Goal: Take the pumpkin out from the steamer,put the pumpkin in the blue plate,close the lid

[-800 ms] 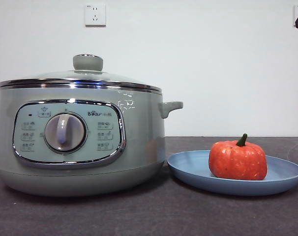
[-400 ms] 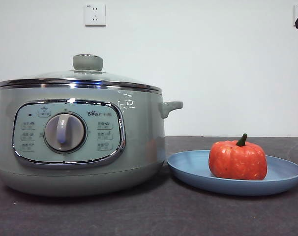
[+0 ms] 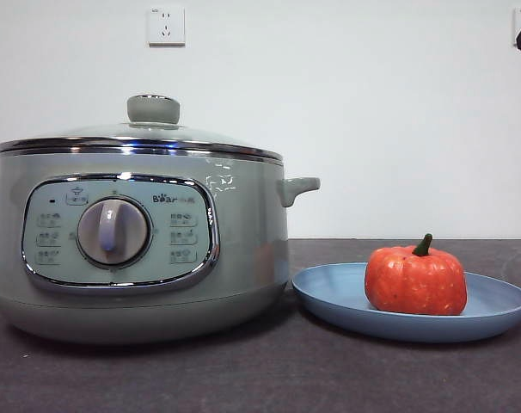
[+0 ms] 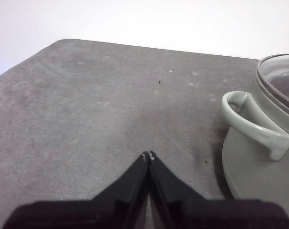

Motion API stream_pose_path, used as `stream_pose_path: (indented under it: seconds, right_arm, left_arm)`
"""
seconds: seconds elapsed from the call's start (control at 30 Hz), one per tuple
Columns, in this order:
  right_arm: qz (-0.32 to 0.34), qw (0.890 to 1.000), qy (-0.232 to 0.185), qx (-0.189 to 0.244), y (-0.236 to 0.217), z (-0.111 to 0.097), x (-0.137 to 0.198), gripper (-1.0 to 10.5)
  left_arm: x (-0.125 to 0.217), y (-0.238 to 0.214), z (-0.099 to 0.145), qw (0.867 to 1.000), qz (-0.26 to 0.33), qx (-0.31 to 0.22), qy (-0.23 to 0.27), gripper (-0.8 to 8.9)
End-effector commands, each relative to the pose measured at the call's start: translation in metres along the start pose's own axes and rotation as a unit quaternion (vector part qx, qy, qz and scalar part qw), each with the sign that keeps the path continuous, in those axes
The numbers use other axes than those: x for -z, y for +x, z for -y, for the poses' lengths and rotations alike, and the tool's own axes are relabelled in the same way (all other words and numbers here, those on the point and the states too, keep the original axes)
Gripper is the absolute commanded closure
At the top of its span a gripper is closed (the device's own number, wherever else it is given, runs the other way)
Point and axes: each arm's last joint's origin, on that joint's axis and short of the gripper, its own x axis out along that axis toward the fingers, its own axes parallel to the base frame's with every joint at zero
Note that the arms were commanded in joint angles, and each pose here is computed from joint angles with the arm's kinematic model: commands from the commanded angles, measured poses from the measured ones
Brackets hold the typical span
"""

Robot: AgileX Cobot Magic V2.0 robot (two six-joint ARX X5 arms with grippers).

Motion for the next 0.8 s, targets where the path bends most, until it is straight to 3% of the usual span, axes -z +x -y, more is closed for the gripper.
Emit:
stream_pose_path:
  seconds: [0.03,0.3,0.4,0.5,0.63,0.8]
  right_arm:
    - [0.001,1.000,0.003,0.002,0.000,0.000,0.001,9.6]
    - [0.001,1.000,0.002,0.002,0.000,0.000,0.001,9.6]
    - [-0.008,1.000,-0.010,0.004,0.000,0.001,0.003,9.6]
    - [-0.022,0.998,-0.051,0.004,-0.001,0.002,0.006,9.6]
    - [-0.022,0.996,-0.086,0.028,-0.010,0.013,0.010,9.6]
    - [0.038,0.996,-0.066,0.034,-0.014,0.035,0.022,9.6]
  left_arm:
    - [0.004,0.001,-0.001,1.000,-0.004,-0.004,-0.005,8.17]
    - [0.004,0.001,-0.001,1.000,-0.004,-0.004,-0.005,8.17]
    - [0.004,0.001,-0.001,1.000,-0.004,-0.004,-0.005,8.17]
    - [0.004,0.001,-0.001,1.000,-0.004,-0.004,-0.005,8.17]
    - [0.004,0.001,-0.001,1.000,-0.004,-0.004,-0.005,8.17]
    - [0.004,0.001,-0.001,1.000,-0.004,-0.004,-0.005,8.17]
